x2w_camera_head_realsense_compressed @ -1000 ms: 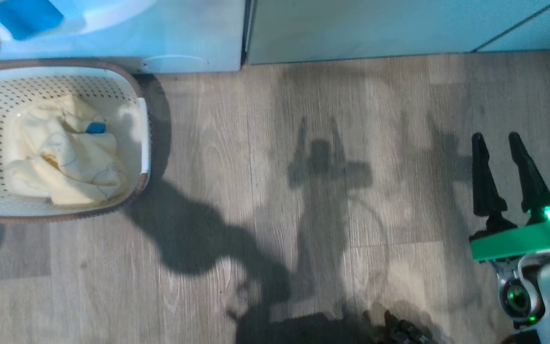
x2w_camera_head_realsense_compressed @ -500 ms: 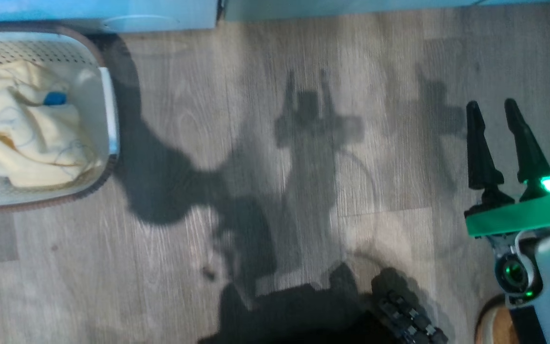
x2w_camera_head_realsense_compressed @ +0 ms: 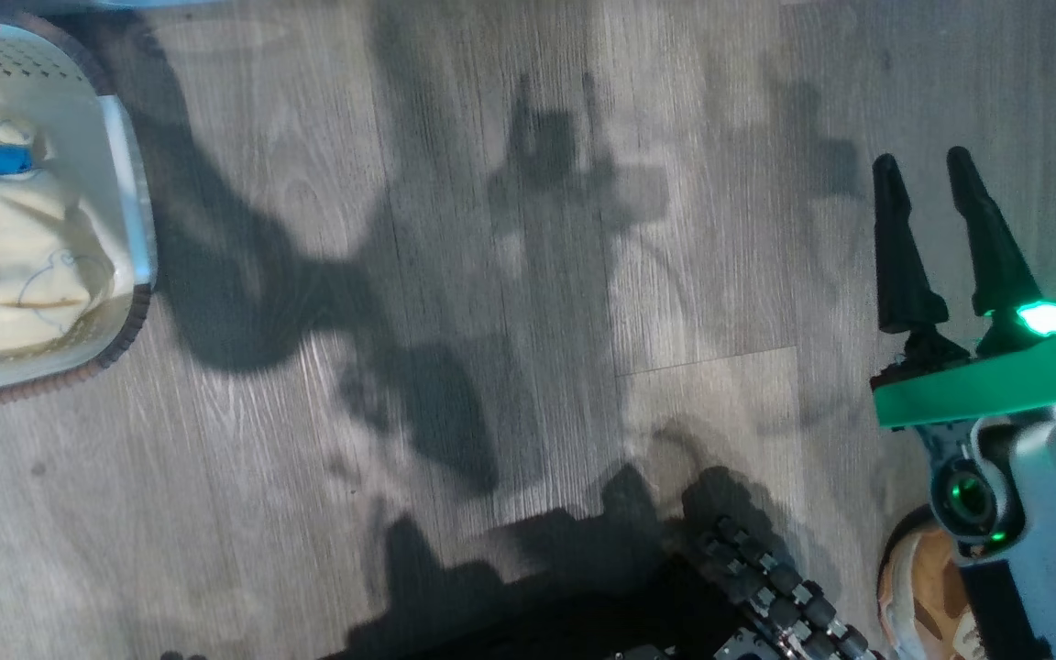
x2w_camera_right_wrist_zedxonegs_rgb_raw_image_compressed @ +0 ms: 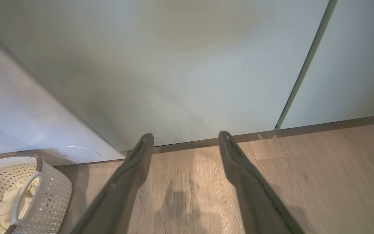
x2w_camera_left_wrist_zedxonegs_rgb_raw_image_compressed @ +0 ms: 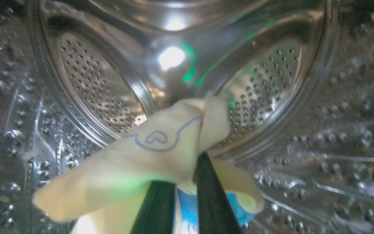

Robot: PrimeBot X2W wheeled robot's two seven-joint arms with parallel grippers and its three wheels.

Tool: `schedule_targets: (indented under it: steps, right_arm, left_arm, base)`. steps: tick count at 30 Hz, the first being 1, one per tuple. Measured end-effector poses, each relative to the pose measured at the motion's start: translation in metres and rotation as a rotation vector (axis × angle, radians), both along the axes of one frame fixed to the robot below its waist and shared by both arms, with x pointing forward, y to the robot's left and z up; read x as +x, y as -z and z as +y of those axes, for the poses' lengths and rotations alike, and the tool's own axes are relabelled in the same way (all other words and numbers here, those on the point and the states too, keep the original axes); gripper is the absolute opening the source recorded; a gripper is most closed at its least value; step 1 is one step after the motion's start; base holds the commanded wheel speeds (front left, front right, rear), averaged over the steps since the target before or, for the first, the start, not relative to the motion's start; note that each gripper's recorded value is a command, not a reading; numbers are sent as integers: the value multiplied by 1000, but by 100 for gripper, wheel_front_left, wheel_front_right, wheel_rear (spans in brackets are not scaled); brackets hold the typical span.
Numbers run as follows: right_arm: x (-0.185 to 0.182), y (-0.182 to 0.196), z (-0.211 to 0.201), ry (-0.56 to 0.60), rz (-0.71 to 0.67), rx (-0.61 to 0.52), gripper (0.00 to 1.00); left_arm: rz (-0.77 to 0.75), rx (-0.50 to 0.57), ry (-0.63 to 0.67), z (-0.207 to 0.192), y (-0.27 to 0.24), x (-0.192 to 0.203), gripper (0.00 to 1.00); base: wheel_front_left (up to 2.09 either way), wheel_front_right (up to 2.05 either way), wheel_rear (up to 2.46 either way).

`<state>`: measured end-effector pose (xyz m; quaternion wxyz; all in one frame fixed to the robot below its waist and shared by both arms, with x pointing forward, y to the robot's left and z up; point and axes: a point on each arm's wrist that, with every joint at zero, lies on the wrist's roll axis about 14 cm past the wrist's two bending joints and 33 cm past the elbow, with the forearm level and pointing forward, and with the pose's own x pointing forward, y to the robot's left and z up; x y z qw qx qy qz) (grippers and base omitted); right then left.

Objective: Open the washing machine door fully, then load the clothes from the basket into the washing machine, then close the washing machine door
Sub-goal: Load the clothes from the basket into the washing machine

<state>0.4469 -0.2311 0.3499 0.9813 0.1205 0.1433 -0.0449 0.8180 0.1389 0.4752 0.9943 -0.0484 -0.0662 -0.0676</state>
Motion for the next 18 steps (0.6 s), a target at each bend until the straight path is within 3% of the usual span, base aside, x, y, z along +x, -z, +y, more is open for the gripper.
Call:
schedule_targets:
  steps: [10, 16, 17, 18]
  right_arm:
    - [-1, 4, 4, -1, 10, 8, 100]
    - [-1, 4, 5, -2, 8, 17, 100]
    - [-1, 4, 6, -3, 9, 17, 100]
    - [-1, 4, 6, -3, 10, 18, 100]
  left_arm:
    - [-122, -80, -45, 15, -33, 2, 0]
    - [3, -56, -57, 22, 9, -2, 0]
    - [40, -49, -56, 22, 19, -3, 5]
    - [74, -44, -51, 21, 28, -4, 20]
  base:
    - [0, 0, 0]
    - [0, 0, 0]
    - [0, 0, 0]
    - [0, 0, 0]
